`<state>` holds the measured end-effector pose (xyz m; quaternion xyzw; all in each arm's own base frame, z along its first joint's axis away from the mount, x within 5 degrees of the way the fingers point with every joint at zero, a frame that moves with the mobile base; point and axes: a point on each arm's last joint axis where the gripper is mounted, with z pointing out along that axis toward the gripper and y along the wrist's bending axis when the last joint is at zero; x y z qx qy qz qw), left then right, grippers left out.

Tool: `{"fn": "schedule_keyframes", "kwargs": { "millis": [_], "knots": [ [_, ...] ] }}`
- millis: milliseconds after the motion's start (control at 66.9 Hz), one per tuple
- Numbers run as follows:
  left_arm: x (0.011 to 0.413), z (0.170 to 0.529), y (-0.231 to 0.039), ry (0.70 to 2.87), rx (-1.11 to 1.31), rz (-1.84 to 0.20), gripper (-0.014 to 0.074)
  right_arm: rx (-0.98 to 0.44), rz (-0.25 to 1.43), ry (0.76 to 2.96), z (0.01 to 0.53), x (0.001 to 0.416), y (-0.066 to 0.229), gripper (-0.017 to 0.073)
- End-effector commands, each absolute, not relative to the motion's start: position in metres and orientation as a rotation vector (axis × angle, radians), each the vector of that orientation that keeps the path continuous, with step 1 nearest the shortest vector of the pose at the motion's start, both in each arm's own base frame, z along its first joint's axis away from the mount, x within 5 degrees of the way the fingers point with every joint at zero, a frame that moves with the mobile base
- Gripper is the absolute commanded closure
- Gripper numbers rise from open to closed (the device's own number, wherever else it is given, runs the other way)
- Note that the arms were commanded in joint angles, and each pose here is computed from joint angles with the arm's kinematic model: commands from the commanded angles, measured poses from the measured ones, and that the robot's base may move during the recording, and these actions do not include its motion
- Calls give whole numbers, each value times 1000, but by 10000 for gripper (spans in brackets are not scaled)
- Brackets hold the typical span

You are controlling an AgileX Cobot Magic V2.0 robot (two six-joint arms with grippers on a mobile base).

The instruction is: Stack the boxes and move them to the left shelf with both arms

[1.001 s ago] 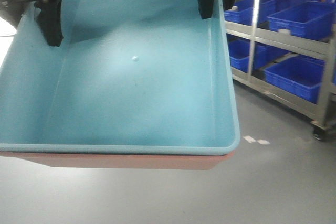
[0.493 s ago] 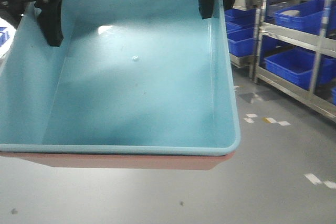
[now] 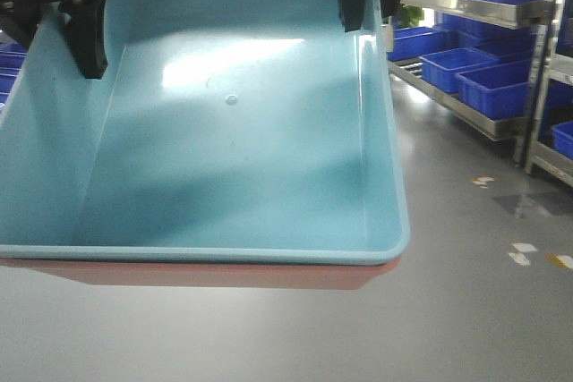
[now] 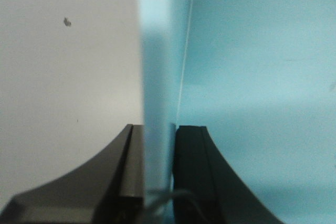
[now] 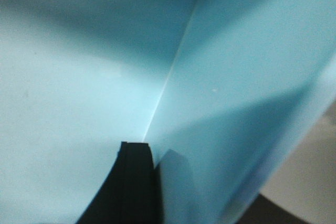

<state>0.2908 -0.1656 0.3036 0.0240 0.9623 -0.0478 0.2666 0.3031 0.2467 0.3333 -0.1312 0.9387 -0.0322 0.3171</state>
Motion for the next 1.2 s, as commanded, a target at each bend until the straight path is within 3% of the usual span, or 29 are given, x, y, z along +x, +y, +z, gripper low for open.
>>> {"fn": "schedule_keyframes", "kwargs": {
  "millis": [0,1180],
  "knots": [
    [288,351,-191,2327,56,-483,603,-392,241,2297,371,288,270,505],
    [288,351,-191,2327,56,-483,603,-392,241,2297,371,288,270,505]
  ]
}}
